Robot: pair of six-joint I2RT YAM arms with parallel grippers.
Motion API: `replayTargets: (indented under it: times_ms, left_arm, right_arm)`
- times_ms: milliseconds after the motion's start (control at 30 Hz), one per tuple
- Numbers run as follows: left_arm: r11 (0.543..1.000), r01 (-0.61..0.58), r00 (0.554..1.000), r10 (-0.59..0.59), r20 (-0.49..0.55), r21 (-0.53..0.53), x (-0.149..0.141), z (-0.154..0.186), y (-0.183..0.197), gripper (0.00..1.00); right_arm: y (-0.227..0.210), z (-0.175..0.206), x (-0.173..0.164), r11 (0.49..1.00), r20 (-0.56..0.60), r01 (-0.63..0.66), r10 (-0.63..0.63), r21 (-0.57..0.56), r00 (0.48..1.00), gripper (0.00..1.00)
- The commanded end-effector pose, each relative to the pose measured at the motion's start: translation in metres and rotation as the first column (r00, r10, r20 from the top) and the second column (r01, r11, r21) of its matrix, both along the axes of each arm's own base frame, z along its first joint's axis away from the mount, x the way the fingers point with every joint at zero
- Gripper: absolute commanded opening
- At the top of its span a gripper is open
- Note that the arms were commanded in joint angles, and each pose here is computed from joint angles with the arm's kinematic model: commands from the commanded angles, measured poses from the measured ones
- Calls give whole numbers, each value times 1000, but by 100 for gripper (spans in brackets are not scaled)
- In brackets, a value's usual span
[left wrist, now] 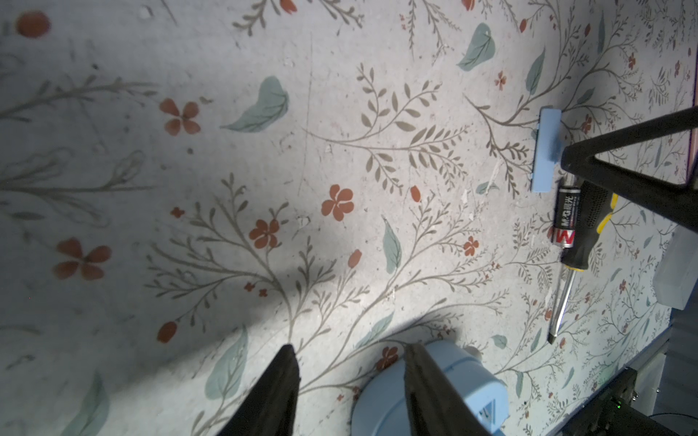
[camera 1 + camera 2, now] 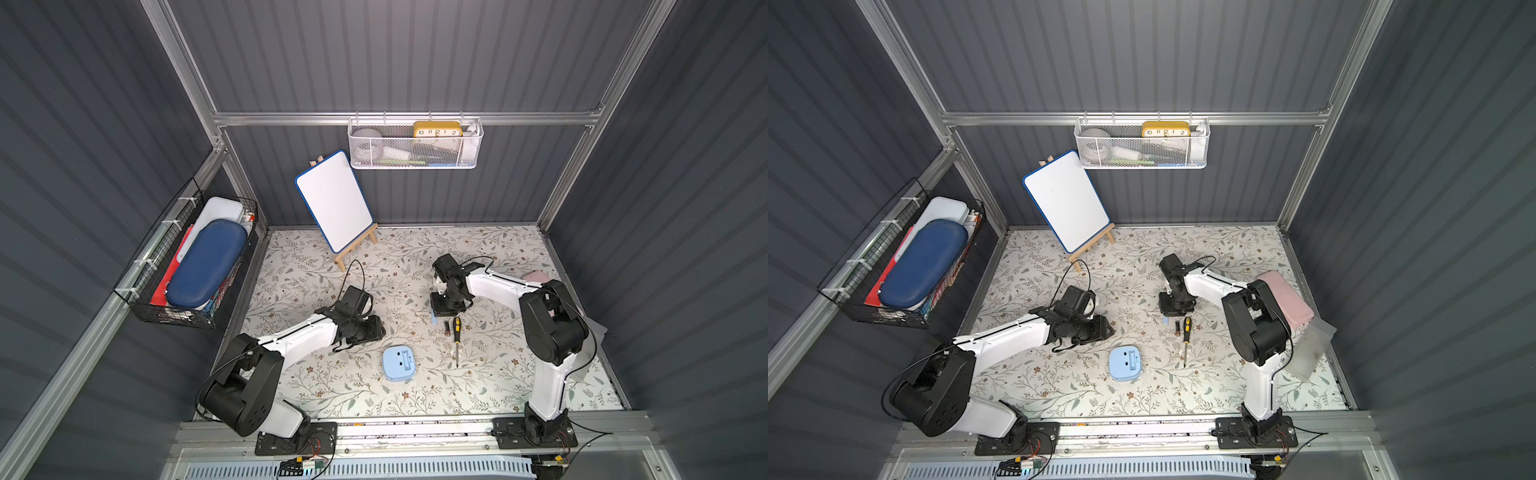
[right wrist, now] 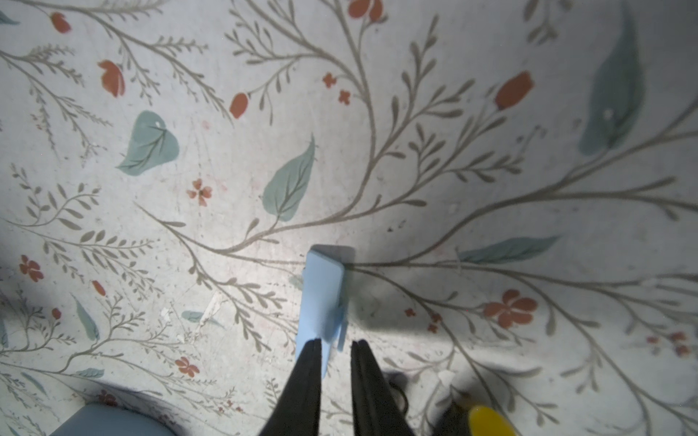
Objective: Remove the battery from the alarm
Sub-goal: Pick up the cover from the center of the board.
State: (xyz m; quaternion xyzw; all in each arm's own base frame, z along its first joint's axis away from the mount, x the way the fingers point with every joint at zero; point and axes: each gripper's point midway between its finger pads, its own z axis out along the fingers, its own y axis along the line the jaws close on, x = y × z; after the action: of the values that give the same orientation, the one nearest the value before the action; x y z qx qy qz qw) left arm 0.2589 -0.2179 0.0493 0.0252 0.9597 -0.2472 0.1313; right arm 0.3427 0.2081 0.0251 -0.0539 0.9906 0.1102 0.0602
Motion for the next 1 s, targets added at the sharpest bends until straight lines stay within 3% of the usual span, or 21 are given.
replayTargets:
  times_ms: [0, 467, 967]
  left_arm:
    - [1000, 17, 1000, -17, 7, -11, 2, 3, -3, 50]
    - [1000, 14, 1000, -14, 8, -11, 3, 3, -2, 50]
    - [1000, 7, 1000, -7, 10, -10, 2, 5, -1, 49]
  right_arm:
    - [-4, -10, -4, 1000, -30, -2, 1, -17, 1000, 21]
    - [-3, -12, -4, 1000, -34, 2, -2, -3, 999, 13]
    - [-4, 9, -6, 999, 13, 37, -37, 35, 999, 11]
